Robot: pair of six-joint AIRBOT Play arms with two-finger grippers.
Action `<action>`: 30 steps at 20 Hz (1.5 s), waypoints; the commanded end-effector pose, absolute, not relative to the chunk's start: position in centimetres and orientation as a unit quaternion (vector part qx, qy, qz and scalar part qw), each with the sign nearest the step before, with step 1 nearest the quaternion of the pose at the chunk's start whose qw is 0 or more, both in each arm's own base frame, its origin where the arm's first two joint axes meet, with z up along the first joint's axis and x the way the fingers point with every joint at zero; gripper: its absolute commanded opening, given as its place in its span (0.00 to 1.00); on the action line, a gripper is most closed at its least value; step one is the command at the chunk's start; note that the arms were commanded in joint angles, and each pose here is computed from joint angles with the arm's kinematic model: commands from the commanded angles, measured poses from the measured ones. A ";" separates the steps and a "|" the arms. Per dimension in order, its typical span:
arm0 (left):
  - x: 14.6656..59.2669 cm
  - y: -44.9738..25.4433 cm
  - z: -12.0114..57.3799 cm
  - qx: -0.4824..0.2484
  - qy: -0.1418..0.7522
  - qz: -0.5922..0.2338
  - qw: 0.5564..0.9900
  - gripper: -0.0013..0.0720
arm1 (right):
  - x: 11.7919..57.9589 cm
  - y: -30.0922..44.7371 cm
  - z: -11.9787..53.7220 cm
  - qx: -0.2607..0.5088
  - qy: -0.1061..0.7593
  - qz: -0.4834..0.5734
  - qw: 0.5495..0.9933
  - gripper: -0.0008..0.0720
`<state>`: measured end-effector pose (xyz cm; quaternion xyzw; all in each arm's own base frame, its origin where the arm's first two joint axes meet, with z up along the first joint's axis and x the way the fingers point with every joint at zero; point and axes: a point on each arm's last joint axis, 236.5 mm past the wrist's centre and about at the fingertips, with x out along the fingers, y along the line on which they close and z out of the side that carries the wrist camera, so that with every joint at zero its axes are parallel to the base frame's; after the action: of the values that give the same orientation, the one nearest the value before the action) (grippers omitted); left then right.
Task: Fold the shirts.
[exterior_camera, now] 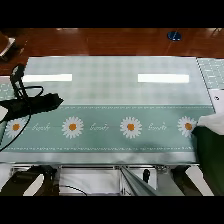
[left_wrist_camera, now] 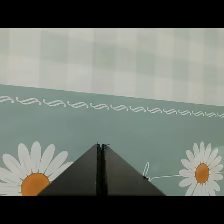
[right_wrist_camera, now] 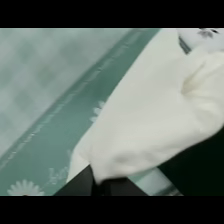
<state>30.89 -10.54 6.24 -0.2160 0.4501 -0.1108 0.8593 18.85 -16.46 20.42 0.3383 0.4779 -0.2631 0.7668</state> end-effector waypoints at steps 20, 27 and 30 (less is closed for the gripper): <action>39.6 -8.3 25.4 -0.169 0.212 -0.130 0.954 0.04 | 28.6 -18.8 25.6 0.384 0.317 -0.198 0.844 0.04; 38.0 -16.2 19.1 -0.075 0.351 -0.217 0.908 0.04 | 40.0 3.4 14.5 0.044 0.457 0.030 0.888 0.04; 38.2 -14.0 8.1 -0.035 0.461 -0.140 0.876 0.04 | 38.4 6.0 4.0 -0.001 0.553 0.003 0.833 0.04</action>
<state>38.81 -15.07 15.78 -0.0871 0.3800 -0.1845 0.9022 38.93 2.04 11.43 0.0992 0.5039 0.0065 0.8580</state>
